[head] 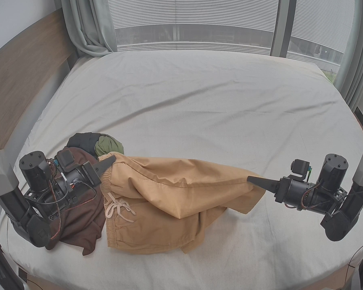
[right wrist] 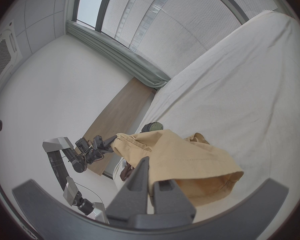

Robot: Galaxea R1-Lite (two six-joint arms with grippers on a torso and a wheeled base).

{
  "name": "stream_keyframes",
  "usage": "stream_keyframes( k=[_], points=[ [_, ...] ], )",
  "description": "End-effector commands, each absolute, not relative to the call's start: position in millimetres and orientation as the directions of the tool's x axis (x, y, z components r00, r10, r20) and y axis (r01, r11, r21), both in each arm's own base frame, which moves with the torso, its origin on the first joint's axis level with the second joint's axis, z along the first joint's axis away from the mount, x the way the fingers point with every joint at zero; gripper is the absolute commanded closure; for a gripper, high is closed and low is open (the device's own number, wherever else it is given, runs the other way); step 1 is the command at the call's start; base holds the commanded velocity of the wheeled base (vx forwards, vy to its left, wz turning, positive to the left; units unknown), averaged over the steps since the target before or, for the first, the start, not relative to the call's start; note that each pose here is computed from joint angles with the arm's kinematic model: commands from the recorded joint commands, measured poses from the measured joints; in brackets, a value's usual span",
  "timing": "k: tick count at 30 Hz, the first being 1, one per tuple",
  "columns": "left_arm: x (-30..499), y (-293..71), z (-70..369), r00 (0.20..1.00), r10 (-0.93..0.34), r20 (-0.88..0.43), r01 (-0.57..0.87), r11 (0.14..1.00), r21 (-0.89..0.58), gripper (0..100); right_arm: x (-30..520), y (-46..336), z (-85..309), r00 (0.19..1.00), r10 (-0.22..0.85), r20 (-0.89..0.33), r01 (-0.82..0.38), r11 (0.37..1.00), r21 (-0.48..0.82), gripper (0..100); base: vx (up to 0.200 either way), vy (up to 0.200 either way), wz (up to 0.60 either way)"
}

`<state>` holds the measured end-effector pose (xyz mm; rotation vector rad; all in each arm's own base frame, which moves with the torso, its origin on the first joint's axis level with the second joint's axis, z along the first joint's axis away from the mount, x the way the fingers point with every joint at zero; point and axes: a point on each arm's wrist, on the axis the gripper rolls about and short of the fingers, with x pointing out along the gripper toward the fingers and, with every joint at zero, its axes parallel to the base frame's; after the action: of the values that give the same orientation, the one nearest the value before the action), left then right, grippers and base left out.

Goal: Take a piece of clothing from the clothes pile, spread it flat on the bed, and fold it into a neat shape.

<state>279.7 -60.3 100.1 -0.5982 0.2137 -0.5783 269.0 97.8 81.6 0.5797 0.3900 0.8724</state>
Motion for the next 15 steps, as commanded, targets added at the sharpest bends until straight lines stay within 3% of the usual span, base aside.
stream_keyframes(
  k=[1,15],
  points=[
    [274,-61,113,0.809,-0.588,0.017,0.488,0.655,-0.577,100,269,93,89,0.601,0.797,-0.064,-0.610,0.508,0.608,100,0.000,0.000,0.00],
    [260,-63,124,0.743,-0.668,0.041,0.562,0.590,-0.579,100,268,63,113,0.640,0.768,0.006,-0.621,0.513,0.592,100,0.000,0.000,0.00]
  ],
)
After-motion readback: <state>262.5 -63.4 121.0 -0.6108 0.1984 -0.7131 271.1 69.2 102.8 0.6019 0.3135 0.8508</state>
